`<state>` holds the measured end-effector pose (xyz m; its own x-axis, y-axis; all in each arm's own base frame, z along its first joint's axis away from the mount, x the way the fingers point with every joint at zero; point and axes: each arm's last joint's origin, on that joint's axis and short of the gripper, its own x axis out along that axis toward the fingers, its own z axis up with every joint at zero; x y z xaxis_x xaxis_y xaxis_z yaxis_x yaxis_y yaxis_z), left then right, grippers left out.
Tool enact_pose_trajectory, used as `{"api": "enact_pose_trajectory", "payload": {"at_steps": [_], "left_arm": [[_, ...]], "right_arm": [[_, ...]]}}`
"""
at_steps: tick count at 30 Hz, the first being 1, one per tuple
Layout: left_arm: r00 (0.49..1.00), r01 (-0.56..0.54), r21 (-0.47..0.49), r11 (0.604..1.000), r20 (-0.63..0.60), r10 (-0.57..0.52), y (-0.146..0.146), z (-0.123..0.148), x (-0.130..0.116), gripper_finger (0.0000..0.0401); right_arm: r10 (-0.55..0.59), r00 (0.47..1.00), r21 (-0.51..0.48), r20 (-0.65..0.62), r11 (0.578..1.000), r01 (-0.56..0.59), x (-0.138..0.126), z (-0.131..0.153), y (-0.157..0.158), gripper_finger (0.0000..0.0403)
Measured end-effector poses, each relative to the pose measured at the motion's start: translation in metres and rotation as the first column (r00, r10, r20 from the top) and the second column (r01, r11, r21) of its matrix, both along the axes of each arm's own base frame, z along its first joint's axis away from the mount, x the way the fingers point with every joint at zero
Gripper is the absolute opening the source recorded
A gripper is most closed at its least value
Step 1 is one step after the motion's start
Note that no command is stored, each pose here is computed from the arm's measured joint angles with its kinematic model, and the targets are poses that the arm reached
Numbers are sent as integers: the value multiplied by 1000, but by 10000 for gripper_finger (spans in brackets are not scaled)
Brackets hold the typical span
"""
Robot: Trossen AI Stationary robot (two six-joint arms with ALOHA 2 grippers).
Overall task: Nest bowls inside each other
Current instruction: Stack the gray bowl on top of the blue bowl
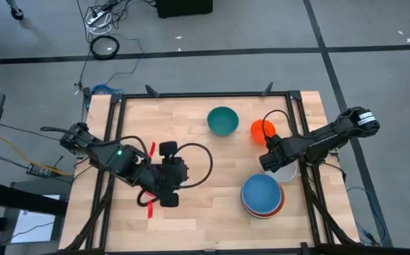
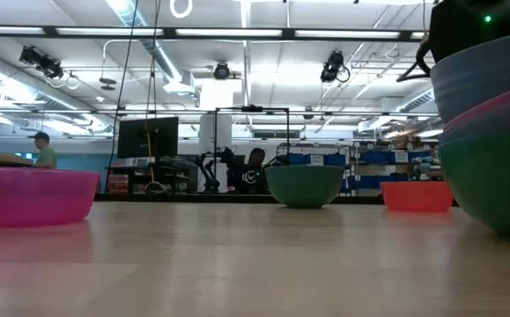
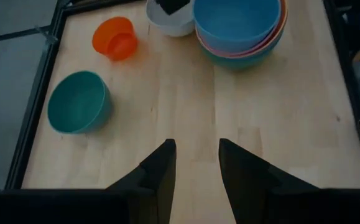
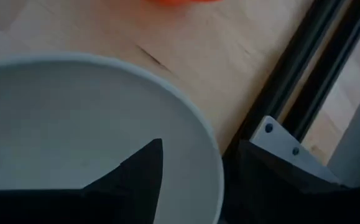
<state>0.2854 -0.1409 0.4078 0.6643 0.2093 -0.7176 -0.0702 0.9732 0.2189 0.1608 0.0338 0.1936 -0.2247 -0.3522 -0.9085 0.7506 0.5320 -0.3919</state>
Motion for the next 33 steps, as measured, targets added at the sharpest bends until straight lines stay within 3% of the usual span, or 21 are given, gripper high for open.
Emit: {"api": "enact_pose_trajectory", "payload": {"at_steps": [14,18,24,33], "left_arm": [[1000,-24,7,1000,0,24,0,-4,1,131],[999,-38,25,999,11,38,1,-4,1,131],[999,-42,30,999,14,41,1,-4,1,131],[999,-48,37,998,18,47,1,-4,1,131]], "right_arm": [[-4,1000,33,28,999,3,-7,-29,-1,161],[-9,1000,27,29,1000,8,-8,-29,-1,123],[-12,999,11,42,1000,12,-8,-25,-2,20],[-52,993,-73,105,996,60,-14,4,-5,6]]}}
